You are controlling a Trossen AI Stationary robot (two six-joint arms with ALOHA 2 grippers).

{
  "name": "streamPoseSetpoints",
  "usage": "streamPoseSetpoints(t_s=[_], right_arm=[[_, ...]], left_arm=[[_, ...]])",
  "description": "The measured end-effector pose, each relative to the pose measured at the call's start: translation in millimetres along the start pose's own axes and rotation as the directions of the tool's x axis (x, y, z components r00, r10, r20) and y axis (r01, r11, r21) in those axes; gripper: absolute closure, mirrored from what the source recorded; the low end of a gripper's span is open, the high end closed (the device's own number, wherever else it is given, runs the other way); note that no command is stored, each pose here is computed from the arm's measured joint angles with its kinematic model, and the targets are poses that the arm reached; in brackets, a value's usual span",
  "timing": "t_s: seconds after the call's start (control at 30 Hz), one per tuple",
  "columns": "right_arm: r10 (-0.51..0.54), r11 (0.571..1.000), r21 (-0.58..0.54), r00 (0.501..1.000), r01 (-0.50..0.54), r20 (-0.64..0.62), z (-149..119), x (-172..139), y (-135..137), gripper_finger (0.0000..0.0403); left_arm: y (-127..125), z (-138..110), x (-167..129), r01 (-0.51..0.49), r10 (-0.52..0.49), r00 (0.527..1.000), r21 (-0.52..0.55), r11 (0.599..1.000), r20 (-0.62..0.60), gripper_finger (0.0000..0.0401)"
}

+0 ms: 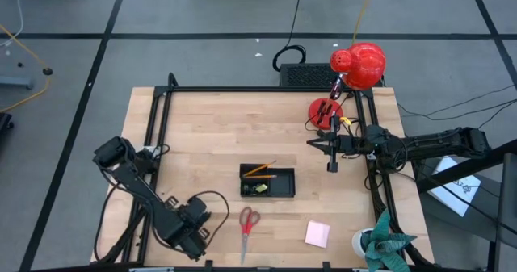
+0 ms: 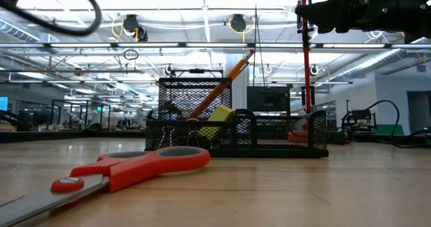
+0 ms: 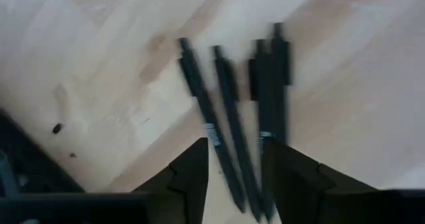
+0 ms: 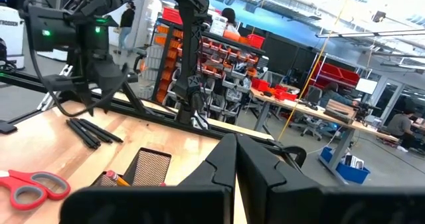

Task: Pick and place office supplies into organizer
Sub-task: Put the black pen into the black desk organizer

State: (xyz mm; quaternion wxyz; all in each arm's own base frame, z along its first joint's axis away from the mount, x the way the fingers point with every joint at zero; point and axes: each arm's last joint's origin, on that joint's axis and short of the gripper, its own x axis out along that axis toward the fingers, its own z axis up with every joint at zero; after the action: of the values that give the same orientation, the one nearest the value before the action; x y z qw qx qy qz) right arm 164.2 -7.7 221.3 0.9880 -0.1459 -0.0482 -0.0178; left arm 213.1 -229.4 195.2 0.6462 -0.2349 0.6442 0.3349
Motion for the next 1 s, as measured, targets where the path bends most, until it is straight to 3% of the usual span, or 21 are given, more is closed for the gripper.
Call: streamPoseSetpoints(t_s=[0.2,0.43,1.0], right_arm=[[-0.002,1.0,0.0,1.0,0.002,0.007,0.6,0.0,-0.2,0.0399],[-0.002,1.0,0.011,1.0,0.002,0.007,0.7,0.0,-0.2,0.0399],[-0.002,1.0,0.011,1.0,0.002,0.007,0.7,0.0,-0.2,0.0399]], left_arm=[[3.8,1.8,10.7,-0.026,0.026,0.999,-0.016,1.0,-0.021,0.0242],[11.6,-0.3,23.6,-0.077,0.075,0.996,-0.045,0.996,-0.037,0.0266],[20.5,2.4,66.0,-0.011,0.003,0.997,-0.112,0.994,-0.075,0.0272]])
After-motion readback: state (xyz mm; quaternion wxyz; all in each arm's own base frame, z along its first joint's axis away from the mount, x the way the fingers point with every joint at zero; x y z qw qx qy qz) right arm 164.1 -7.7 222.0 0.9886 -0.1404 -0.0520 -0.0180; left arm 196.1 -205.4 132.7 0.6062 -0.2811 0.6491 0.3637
